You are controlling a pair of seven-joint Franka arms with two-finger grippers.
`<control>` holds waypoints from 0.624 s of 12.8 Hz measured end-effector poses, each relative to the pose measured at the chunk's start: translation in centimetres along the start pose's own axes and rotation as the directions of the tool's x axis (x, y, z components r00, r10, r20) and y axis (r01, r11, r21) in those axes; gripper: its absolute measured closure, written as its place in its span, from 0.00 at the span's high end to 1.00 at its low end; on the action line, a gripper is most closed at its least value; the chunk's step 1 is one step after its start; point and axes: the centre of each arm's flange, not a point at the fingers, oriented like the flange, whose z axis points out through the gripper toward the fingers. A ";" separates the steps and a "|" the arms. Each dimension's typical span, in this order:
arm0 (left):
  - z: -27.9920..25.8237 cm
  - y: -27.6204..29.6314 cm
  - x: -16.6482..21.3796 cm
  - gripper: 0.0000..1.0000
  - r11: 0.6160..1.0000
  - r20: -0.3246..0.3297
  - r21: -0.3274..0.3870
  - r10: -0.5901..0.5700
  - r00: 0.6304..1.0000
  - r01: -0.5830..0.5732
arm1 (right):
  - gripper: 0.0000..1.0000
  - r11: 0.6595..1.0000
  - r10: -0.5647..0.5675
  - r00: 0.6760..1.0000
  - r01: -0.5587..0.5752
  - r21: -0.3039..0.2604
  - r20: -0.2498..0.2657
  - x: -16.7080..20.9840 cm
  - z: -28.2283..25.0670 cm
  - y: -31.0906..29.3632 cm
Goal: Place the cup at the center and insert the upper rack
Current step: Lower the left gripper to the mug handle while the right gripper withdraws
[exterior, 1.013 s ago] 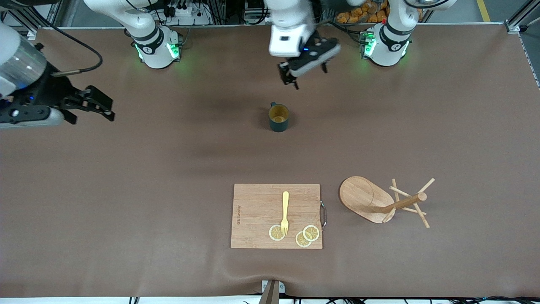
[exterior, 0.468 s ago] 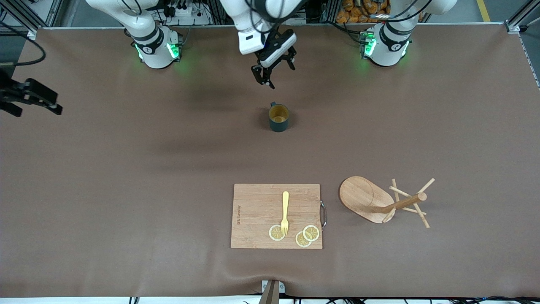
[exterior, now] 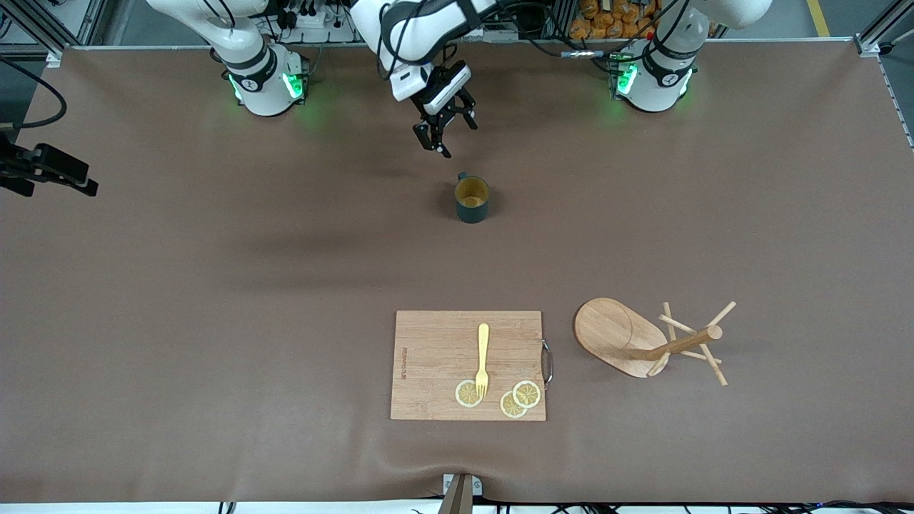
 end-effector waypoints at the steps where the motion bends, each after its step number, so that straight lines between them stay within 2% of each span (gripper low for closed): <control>1: 0.7 -0.2 -1.1 1.00 1.000 -0.022 -0.018 0.016 1.000 -0.017 | 1.00 1.000 -0.004 1.000 0.004 0.002 0.012 0.0 0.6 0.5; 3: 2.0 -0.8 -3.2 1.00 0.998 -0.065 -0.034 0.043 0.997 -0.045 | 1.00 1.000 -0.003 1.000 0.003 0.004 0.021 0.1 1.5 1.2; 6: 3.7 -2.0 -6.0 1.00 0.995 -0.160 -0.059 0.067 0.985 -0.078 | 1.00 1.000 0.005 1.000 -0.005 0.003 0.009 0.4 2.3 1.8; 8: 4.4 -2.5 -7.3 1.00 0.991 -0.199 -0.082 0.088 0.976 -0.106 | 1.00 1.000 0.005 1.000 -0.005 0.002 -0.004 0.7 3.0 1.9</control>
